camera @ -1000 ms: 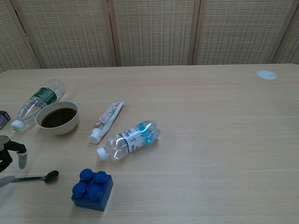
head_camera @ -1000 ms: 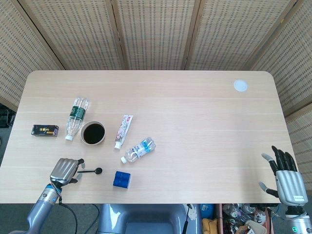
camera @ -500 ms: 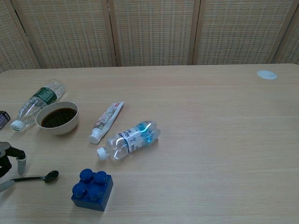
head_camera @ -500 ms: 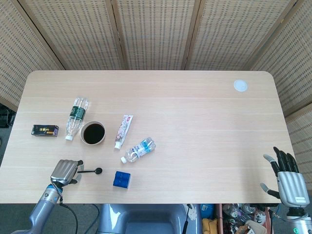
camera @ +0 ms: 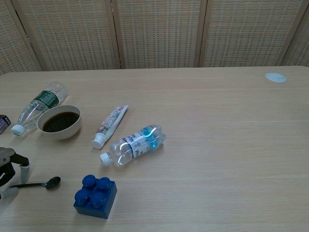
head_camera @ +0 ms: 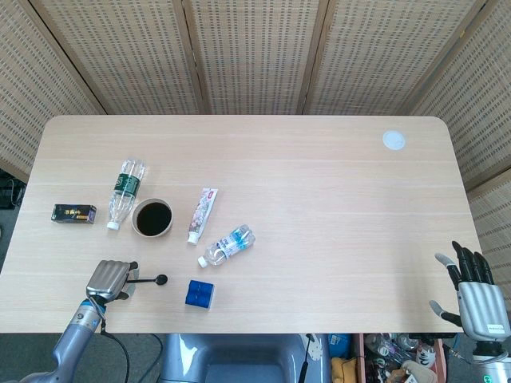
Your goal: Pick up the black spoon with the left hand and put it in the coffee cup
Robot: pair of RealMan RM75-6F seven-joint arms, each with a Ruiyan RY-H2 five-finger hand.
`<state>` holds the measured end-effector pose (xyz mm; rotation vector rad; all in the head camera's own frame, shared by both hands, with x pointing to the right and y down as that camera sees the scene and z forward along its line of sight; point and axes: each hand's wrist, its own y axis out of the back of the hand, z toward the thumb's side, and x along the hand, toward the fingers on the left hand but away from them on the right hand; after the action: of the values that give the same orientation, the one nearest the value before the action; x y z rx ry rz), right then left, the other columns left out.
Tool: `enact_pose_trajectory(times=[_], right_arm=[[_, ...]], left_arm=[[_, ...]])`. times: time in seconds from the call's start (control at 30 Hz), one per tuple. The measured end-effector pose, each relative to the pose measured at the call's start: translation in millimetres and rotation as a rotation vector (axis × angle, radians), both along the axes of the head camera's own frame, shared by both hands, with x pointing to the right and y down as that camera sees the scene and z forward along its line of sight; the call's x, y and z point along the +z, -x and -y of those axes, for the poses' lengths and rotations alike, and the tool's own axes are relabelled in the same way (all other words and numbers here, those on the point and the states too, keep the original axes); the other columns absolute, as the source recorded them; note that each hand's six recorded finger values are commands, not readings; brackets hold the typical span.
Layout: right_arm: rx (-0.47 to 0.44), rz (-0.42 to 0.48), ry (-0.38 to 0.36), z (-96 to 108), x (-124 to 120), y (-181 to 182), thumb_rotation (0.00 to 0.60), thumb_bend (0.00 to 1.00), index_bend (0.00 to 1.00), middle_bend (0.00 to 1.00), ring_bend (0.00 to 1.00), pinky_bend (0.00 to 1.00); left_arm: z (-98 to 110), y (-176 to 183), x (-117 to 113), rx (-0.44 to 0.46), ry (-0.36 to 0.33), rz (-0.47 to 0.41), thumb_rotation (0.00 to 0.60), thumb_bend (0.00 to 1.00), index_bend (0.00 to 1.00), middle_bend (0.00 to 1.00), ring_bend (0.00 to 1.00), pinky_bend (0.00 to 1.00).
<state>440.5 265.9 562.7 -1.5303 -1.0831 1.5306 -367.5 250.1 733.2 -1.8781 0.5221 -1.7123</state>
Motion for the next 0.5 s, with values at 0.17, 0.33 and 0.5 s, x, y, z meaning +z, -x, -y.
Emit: enact_pose_trajectory(times=[0.17,0.33,0.5], right_arm=[[0.003,-0.005,0.001,-0.6,-0.5,-1.2,0.6,0.19,0.22,0.08,0.0,0.0],[0.009,-0.011,0.001,-1.4,-1.8,-3.1,0.6,0.19,0.22,0.08,0.0,0.0],[0.011,-0.013,0.0,-1.5,-2.2,-3.9,0.6,0.19,0.22,0.08,0.0,0.0]], left_arm=[[-0.3,1.2,2.5,0.0,0.005,0.01,0.6,0.39,0.49,0.83,0.76,0.7],[-1.1,2.0,4.0,-0.005,0.011,0.012,0.6,0.39,0.5,0.83,0.76,0.7],[-2.7,2.3,5.0,-0.017,0.021,0.007,0.6,0.39,0.5,0.83,0.76,0.7]])
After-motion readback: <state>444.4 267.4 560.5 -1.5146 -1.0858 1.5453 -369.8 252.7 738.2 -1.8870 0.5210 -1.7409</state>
